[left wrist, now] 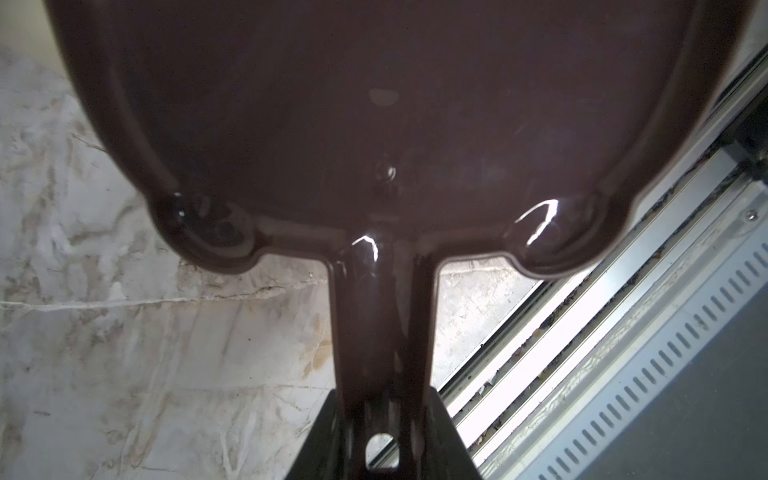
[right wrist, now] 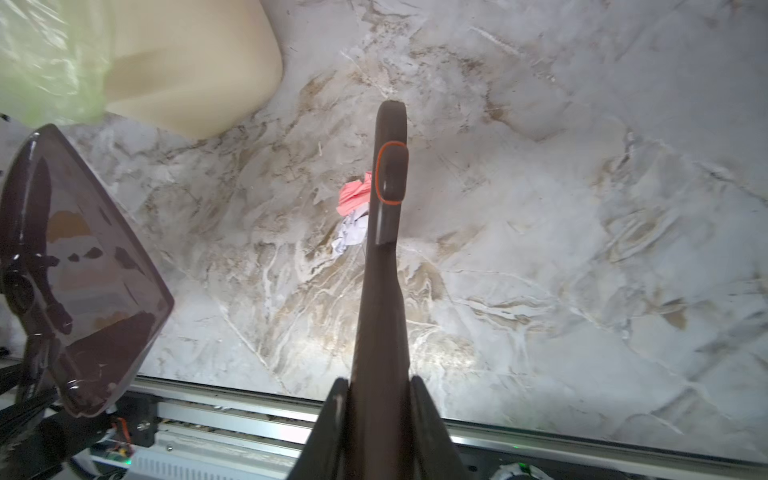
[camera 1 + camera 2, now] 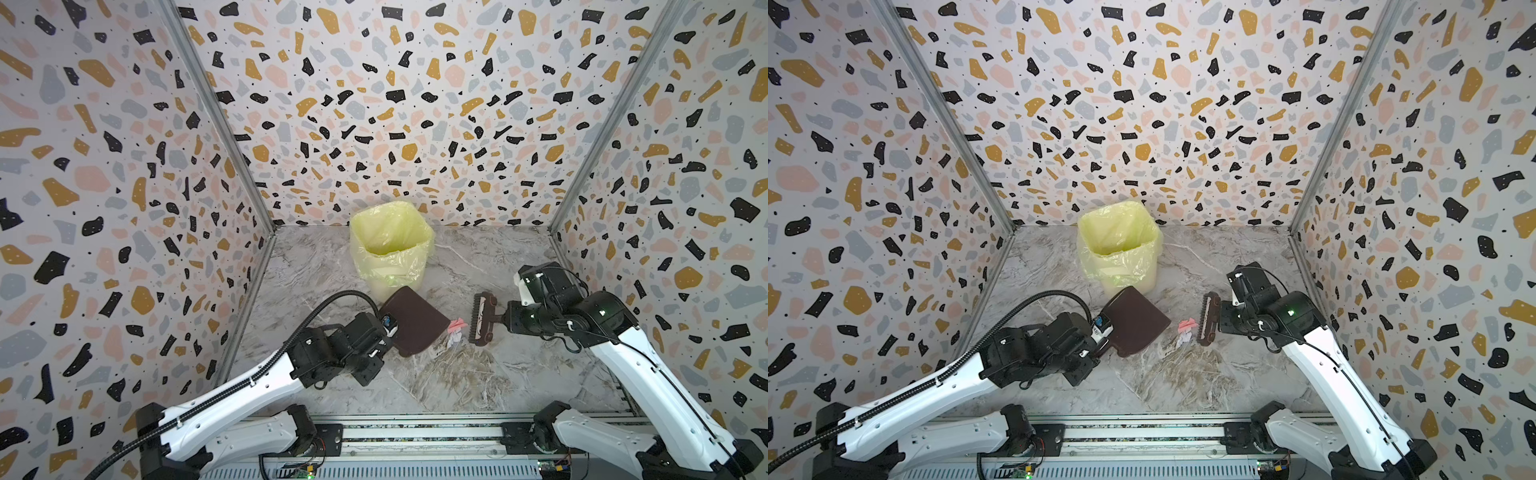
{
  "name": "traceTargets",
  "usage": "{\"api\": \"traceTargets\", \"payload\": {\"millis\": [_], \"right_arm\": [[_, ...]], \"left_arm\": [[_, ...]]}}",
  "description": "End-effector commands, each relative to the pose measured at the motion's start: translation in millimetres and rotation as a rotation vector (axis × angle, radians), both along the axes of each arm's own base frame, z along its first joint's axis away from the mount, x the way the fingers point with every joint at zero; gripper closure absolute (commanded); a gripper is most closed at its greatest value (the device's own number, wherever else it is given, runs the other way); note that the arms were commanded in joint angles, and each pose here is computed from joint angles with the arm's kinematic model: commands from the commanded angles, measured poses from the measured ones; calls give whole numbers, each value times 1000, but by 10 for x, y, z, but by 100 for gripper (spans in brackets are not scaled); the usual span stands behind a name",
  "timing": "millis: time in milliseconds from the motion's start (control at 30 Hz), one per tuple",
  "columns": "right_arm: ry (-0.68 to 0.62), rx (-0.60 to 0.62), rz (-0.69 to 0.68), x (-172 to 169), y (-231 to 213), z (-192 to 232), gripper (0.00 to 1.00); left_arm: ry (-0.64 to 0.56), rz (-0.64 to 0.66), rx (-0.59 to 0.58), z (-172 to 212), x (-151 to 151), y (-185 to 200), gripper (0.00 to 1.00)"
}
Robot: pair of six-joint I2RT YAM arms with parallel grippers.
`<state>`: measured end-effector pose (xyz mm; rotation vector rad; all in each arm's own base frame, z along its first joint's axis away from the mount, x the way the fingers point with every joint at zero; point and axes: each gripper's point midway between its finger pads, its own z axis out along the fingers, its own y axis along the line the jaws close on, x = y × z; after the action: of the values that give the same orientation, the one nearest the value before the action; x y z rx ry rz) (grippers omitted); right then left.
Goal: Sweep away the paper scraps from the table
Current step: 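Lower the dustpan nearer the robot while the right gripper pushes scraps toward it, then sweep the pink and white scraps into the dustpan with the right gripper's brush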
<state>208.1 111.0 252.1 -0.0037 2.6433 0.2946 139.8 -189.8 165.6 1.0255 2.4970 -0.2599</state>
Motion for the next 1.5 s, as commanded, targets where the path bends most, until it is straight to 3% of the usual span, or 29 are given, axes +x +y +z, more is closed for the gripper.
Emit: {"api": "traceTargets", "payload": {"millis": [0,367,633,933,1467], "right_arm": [[-69,-130,-7,113,-195,161,100],[-117,-337,72,461,-43,223,100],[-106,-468,172,622,212,59,100],[-91,-464,264,667,468,-99,100],[1,-465,399,452,635,-503,100]], "left_arm": [[28,-5,33,-168,-58,-48,100],[91,-61,204,-660,-147,-127,100],[141,-112,259,-881,-219,-237,100],[157,-125,259,-997,-187,-418,100],[171,-127,286,-1089,-116,-573,100]]}}
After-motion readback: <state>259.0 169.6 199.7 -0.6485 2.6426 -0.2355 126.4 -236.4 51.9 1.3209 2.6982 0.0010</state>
